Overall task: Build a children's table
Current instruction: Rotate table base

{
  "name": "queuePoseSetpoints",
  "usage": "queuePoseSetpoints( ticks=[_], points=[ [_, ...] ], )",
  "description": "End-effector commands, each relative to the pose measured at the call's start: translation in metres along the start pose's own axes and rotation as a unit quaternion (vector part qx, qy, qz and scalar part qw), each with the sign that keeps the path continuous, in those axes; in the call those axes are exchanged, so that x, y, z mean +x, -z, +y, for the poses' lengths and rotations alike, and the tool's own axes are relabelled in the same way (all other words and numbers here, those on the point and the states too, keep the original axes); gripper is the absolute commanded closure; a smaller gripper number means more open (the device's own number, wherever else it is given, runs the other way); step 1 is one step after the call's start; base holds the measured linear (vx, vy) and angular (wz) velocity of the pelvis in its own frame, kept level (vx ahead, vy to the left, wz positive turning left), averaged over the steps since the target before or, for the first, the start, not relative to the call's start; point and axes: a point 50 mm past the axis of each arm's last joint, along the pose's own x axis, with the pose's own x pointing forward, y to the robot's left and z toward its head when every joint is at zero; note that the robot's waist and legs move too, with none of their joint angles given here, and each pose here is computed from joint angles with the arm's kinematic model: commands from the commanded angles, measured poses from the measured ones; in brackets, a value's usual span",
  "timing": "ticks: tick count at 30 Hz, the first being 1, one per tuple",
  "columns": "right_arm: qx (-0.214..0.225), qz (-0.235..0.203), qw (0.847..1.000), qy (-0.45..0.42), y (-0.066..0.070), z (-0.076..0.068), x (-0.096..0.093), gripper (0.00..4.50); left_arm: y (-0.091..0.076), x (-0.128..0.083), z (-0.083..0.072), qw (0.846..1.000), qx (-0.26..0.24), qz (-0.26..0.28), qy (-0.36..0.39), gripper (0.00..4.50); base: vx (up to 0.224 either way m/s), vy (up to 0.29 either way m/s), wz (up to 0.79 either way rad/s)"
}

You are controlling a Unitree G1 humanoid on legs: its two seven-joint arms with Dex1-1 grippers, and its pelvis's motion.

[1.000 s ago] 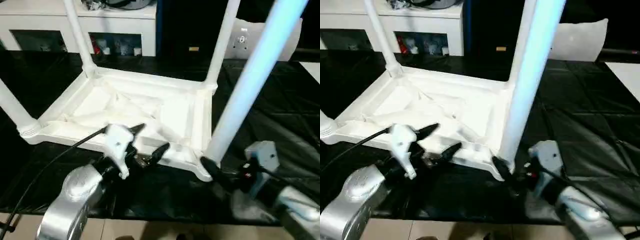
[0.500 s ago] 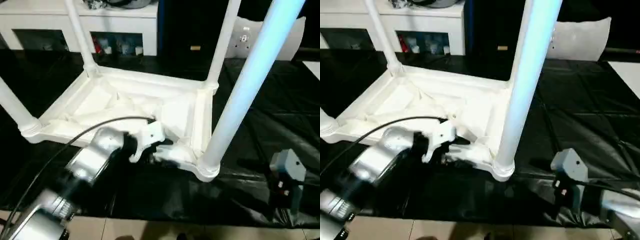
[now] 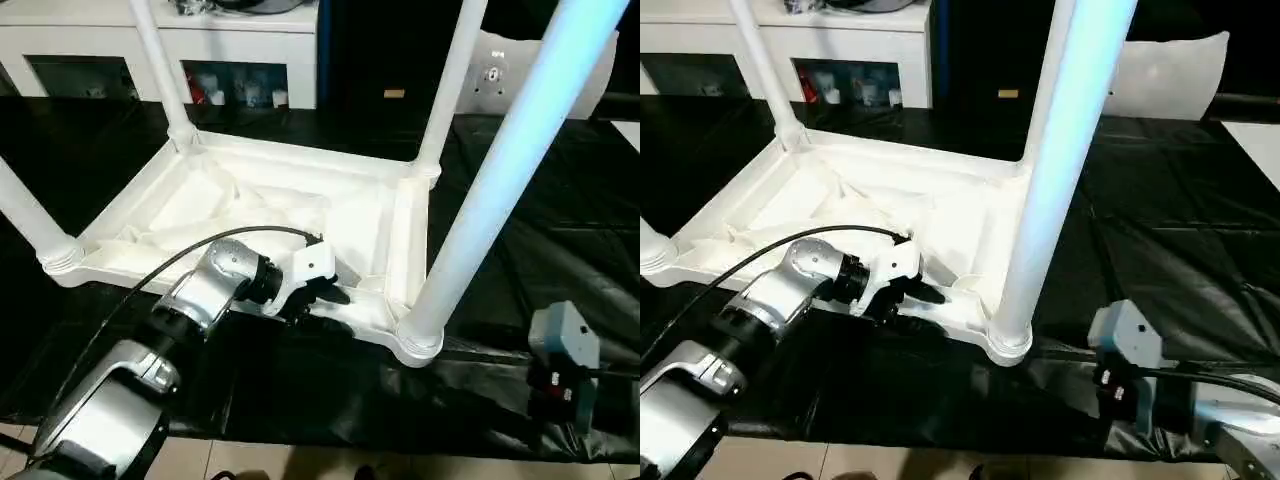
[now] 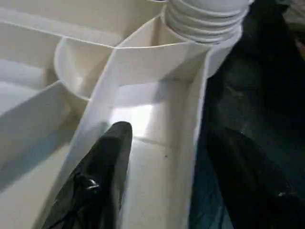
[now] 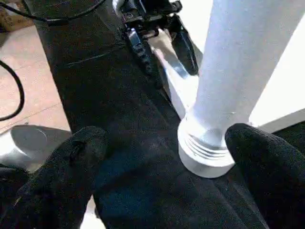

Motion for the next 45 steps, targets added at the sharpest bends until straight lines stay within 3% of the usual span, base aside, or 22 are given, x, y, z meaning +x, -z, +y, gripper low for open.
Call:
queuePoseSetpoints(
  ticks=[1, 13, 23, 26, 30, 32, 35, 43, 45],
  points=[
    [-0.005, -0.003, 1.0, -0.009, -0.001, 0.002, 0.002, 0.0, -0.004, -0.002, 0.002, 1.0, 0.007, -0.002, 0.009, 2.09, 0.0, 0.0, 0.0],
    [0.004, 0.004, 1.0, -0.013, 0.016, -0.003, 0.005, 0.0, -0.001, 0.002, 0.002, 1.0, 0.005, -0.005, 0.027, 3.02, 0.0, 0.0, 0.0],
    [-0.003, 0.001, 1.0, -0.018, 0.019, -0.003, 0.007, 0.0, 0.01, 0.002, 0.002, 0.999, 0.019, 0.044, 0.022, 3.94, 0.0, 0.0, 0.0],
    [-0.012, -0.01, 1.0, -0.022, 0.013, -0.001, 0.01, 0.0, 0.018, -0.004, 0.003, 0.997, 0.021, 0.074, -0.002, 4.07, 0.0, 0.0, 0.0],
    [-0.017, -0.022, 0.999, -0.025, 0.006, 0.001, 0.013, 0.0, 0.024, -0.009, 0.003, 0.997, 0.007, 0.075, -0.026, 4.38, 0.0, 0.0, 0.0],
    [-0.02, -0.029, 0.999, -0.024, 0.001, 0.001, 0.015, 0.0, 0.026, -0.011, 0.003, 0.997, -0.017, 0.065, -0.05, 4.44, 0.0, 0.0, 0.0],
    [-0.029, -0.051, 0.998, -0.016, -0.011, -0.001, 0.021, 0.0, 0.036, -0.019, -0.002, 0.986, -0.076, 0.014, -0.146, 4.44, 0.0, 0.0, 0.0],
    [-0.032, -0.058, 0.998, -0.004, -0.021, -0.003, 0.032, 0.0, 0.04, -0.017, -0.011, 0.97, -0.109, -0.016, -0.218, 4.44, 0.0, 0.0, 0.0],
    [-0.035, -0.052, 0.998, 0.005, -0.021, -0.006, 0.035, 0.0, 0.033, -0.014, -0.016, 0.974, -0.09, -0.031, -0.204, 4.44, 0.0, 0.0, 0.0]
  ],
)
